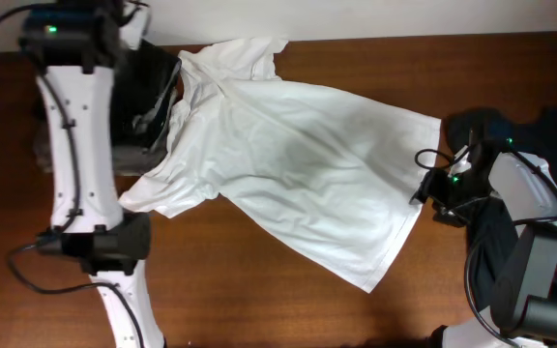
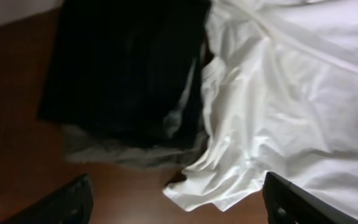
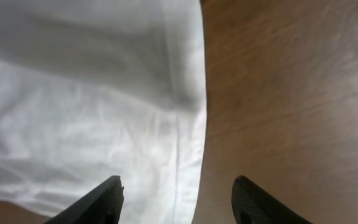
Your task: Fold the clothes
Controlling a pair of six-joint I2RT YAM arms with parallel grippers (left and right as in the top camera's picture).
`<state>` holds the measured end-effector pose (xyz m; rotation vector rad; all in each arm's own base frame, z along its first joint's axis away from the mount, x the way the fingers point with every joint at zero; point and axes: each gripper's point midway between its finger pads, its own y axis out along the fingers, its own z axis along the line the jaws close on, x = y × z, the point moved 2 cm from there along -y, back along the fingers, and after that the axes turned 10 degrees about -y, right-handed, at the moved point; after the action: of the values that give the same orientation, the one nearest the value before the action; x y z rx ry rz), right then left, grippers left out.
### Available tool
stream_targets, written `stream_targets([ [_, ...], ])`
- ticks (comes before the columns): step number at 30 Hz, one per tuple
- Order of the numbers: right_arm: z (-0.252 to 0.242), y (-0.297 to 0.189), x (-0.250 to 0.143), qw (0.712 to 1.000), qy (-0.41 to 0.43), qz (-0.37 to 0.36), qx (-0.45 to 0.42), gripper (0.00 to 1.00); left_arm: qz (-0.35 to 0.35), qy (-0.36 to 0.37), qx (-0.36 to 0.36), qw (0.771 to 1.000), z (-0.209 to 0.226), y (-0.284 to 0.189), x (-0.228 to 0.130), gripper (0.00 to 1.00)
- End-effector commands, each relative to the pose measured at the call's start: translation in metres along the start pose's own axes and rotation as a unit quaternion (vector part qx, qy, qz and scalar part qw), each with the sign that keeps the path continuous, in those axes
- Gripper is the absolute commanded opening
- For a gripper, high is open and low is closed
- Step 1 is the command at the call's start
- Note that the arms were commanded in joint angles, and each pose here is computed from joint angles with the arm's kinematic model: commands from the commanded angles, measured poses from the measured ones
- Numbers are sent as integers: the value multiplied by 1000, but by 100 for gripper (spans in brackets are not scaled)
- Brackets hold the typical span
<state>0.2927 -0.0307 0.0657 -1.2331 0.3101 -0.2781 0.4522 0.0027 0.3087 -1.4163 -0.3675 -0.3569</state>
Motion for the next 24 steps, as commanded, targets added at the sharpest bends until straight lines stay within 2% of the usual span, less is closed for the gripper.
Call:
stream_targets([
  [1,5,0,-11,999,-13,25,16,61,-29,-55,-29,998,30,-50,-15,86],
  [5,12,7,-33,997,-37,68,17,62,10,-120,-13,993,63,-65,-59,82],
  [8,21,39,-54,995,-48,87,7,60,79,-147,-44,985,64,-41,-94,79],
  [9,22,52,-61,995,-44,87,0,54,108,-149,-52,982,61,-22,-103,79],
  [13,13,83,-79,996,-14,81,-18,46,172,-156,-82,969,44,49,-134,79],
  [15,-2,86,-79,996,-10,73,-55,18,200,-164,-92,962,35,78,-156,79],
  [16,-9,84,-77,995,-1,68,-77,11,211,-170,-92,958,33,85,-164,79],
  [19,-35,65,-63,989,37,53,-130,4,252,-183,-139,940,10,117,-201,80],
  [24,-36,58,-52,991,34,42,-125,5,226,-191,-165,941,-5,160,-223,80],
])
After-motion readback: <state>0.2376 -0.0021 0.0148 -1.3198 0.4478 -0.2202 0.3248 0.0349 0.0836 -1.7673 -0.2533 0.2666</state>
